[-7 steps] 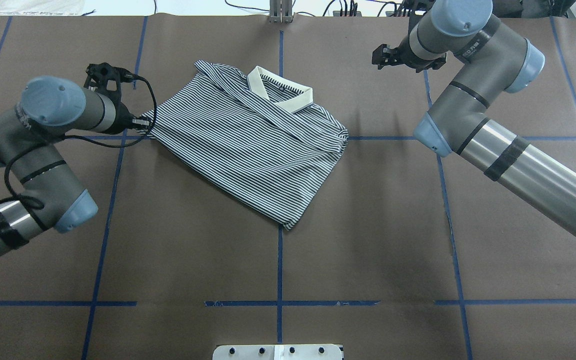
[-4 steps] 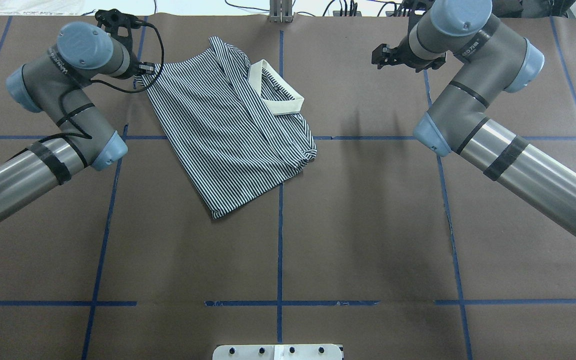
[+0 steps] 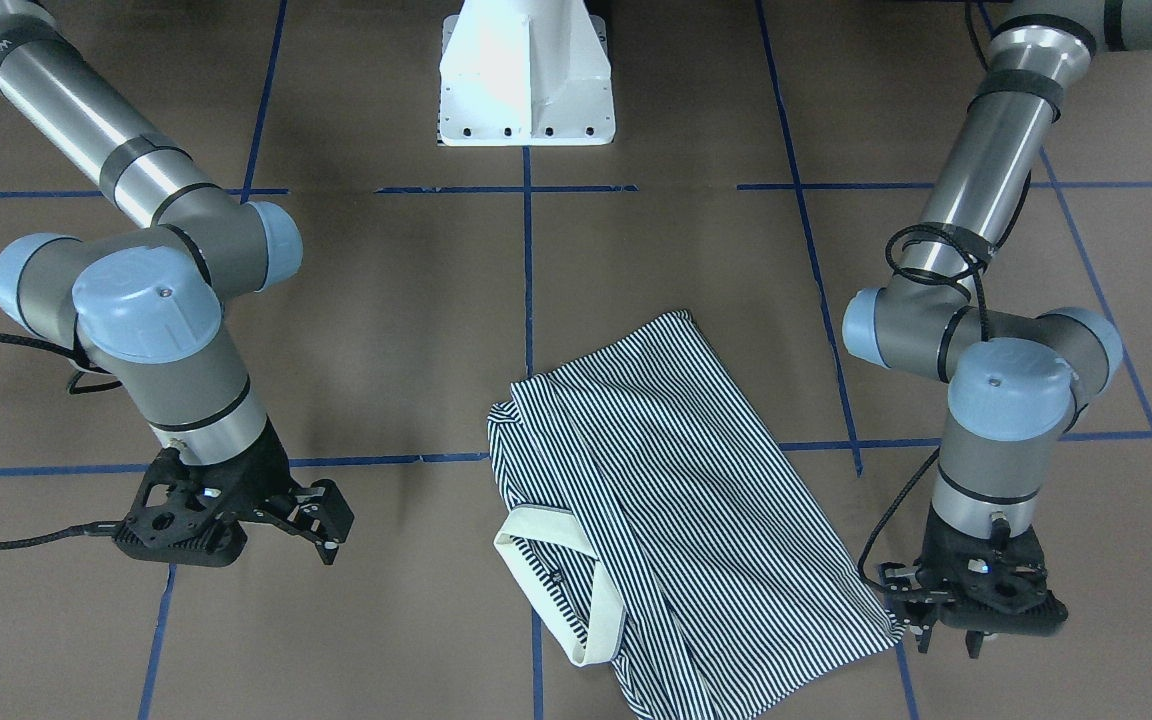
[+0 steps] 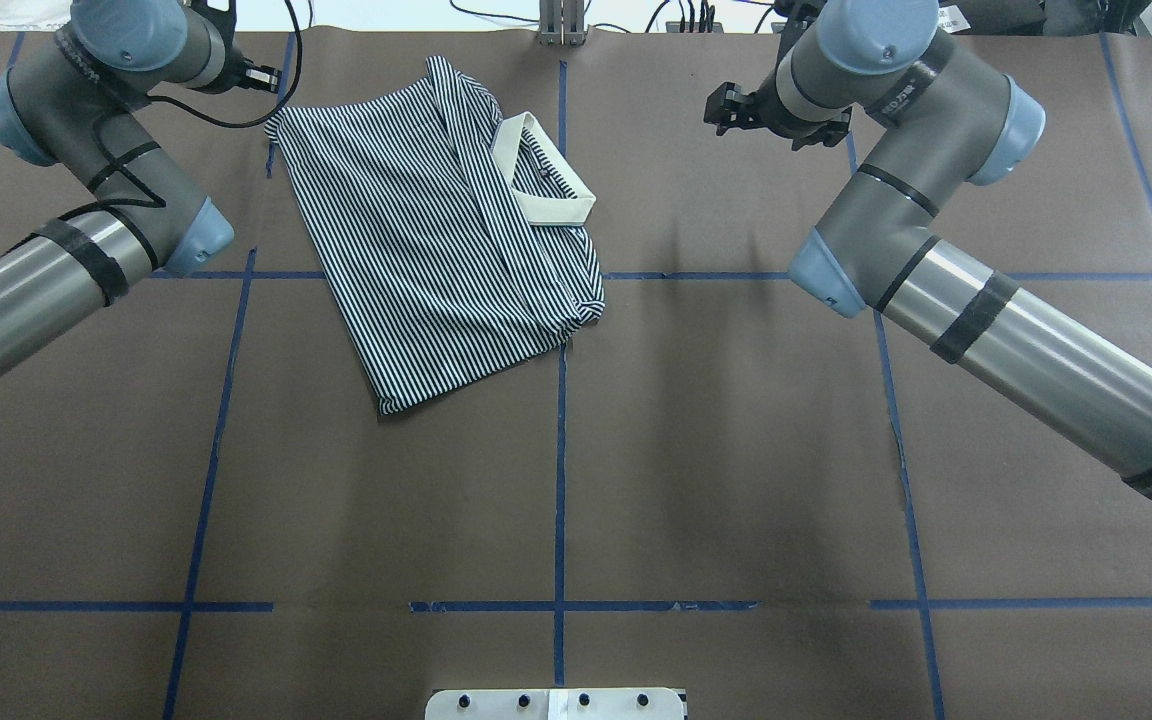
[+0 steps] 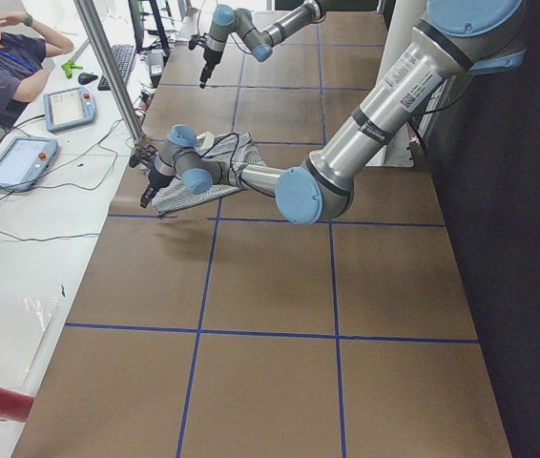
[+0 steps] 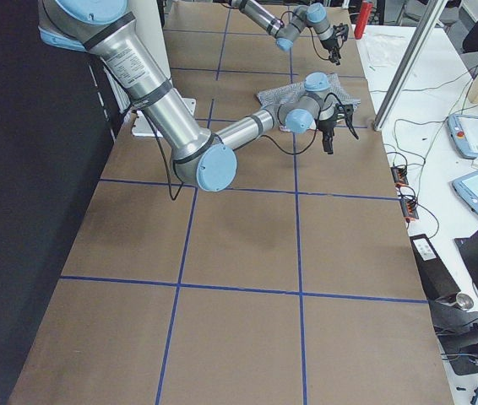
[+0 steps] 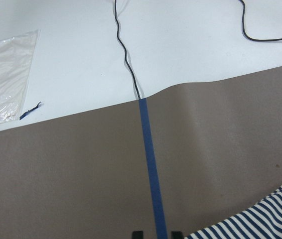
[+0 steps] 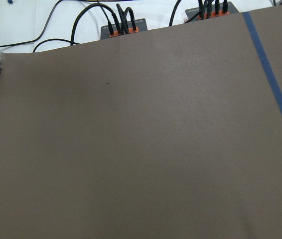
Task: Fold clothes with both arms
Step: 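Release the shirt with the left gripper while the right gripper moves toward it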
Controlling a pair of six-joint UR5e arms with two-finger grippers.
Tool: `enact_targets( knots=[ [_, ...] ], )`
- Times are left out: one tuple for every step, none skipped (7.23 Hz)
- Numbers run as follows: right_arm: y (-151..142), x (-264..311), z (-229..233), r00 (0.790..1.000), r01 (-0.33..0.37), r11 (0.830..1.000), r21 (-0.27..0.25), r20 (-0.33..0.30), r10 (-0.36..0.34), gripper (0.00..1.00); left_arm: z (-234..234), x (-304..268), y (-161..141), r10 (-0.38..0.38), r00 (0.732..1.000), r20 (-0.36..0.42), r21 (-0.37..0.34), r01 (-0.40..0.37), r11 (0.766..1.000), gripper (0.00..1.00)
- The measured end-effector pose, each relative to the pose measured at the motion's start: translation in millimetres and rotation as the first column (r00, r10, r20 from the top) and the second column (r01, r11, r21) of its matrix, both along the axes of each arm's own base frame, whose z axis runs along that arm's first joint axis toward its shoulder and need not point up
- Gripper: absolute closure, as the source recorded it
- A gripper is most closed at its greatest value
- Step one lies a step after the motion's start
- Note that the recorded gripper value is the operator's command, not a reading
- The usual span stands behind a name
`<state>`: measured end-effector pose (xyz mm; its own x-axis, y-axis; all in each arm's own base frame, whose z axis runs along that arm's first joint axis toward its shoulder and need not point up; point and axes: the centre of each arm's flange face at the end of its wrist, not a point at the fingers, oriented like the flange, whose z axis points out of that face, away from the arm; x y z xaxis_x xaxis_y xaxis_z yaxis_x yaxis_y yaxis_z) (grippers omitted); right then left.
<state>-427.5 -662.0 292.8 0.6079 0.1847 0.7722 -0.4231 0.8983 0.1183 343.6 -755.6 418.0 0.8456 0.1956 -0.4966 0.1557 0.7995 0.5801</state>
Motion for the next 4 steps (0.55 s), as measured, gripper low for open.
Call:
enact_targets(
  knots=[
    [5.6, -29.6, -29.5, 0.998, -0.044, 0.998, -0.034, 0.042, 0.045, 0.32, -1.0, -16.0, -2.0, 0.044, 0.999, -0.011, 0.014, -0.044, 0.999, 0.00],
    [11.1, -63.5, -56.3, 0.993, -0.092, 0.993, -0.069, 0.070, 0.096, 0.34, -2.6, -24.0, 1.0, 0.066, 0.998, -0.023, 0.027, -0.066, 0.997, 0.00],
    [19.5, -96.5, -76.6, 0.987, -0.124, 0.987, -0.100, 0.086, 0.133, 0.34, -4.7, -27.2, 3.1, 0.075, 0.997, -0.030, 0.035, -0.074, 0.997, 0.00],
    [32.3, -122.6, -87.2, 0.985, -0.137, 0.983, -0.125, 0.090, 0.149, 0.33, -5.7, -28.0, 4.0, 0.077, 0.996, -0.033, 0.038, -0.076, 0.996, 0.00]
  ],
)
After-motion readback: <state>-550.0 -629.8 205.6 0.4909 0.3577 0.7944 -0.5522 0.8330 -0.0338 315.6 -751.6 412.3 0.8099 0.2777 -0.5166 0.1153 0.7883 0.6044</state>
